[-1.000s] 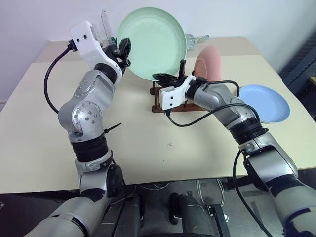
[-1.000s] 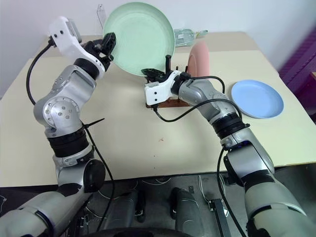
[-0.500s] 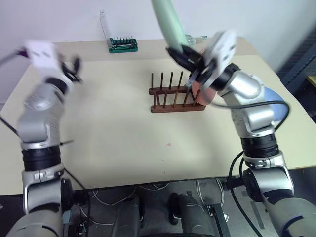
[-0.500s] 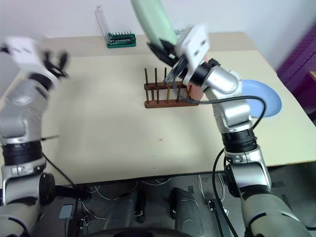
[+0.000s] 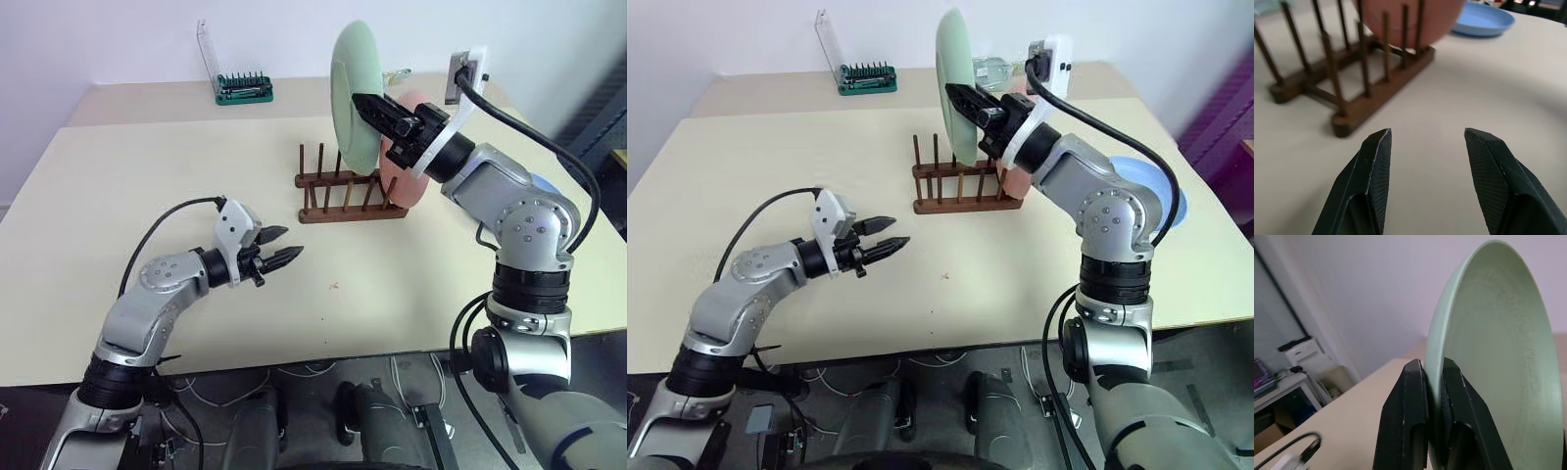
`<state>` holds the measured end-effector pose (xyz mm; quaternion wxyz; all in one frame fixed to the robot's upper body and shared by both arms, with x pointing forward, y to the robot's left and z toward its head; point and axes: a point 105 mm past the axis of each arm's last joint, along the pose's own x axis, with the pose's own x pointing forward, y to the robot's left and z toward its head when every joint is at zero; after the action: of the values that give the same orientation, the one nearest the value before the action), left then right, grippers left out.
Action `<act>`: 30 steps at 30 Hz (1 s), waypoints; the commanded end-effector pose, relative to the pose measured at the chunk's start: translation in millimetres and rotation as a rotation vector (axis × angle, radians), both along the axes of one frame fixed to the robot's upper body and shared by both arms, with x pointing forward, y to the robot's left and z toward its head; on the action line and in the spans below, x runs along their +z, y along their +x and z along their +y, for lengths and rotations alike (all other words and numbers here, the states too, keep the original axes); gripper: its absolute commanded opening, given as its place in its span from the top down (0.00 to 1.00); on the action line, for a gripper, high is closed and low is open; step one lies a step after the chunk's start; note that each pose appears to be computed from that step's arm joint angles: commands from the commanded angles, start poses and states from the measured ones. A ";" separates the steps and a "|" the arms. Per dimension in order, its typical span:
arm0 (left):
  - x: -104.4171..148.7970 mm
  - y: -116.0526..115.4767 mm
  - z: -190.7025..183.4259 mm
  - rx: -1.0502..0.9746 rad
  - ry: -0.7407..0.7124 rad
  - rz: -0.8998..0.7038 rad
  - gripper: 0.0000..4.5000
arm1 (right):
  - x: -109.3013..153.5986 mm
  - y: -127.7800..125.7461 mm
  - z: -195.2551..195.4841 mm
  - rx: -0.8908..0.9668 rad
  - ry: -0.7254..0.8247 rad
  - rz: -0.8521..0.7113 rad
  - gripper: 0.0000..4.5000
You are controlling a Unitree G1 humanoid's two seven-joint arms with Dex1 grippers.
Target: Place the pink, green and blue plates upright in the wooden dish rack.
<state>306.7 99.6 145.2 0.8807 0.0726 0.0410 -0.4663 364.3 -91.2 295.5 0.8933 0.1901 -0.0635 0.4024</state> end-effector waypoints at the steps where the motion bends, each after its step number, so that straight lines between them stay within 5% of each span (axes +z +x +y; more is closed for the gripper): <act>1: 10.8 -8.6 -8.4 -0.057 -0.013 -0.037 0.47 | 17.4 6.3 -6.5 -0.038 0.036 -0.010 1.00; 10: 10.3 -12.2 -14.7 -0.074 -0.016 -0.038 0.47 | 4.1 35.8 -13.0 -0.121 0.072 0.136 1.00; 18: 10.3 -12.4 -14.3 -0.069 -0.016 -0.037 0.45 | 13.1 35.6 -11.2 -0.149 -0.004 0.055 0.22; 30: 10.6 -11.4 -14.9 -0.070 -0.018 -0.039 0.45 | 58.4 0.1 -48.7 -0.242 -0.438 -0.418 0.22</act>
<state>298.8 88.4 148.0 0.8690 0.0695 0.0338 -0.4887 380.0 -131.2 327.5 0.9345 -0.0725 -0.1192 0.3275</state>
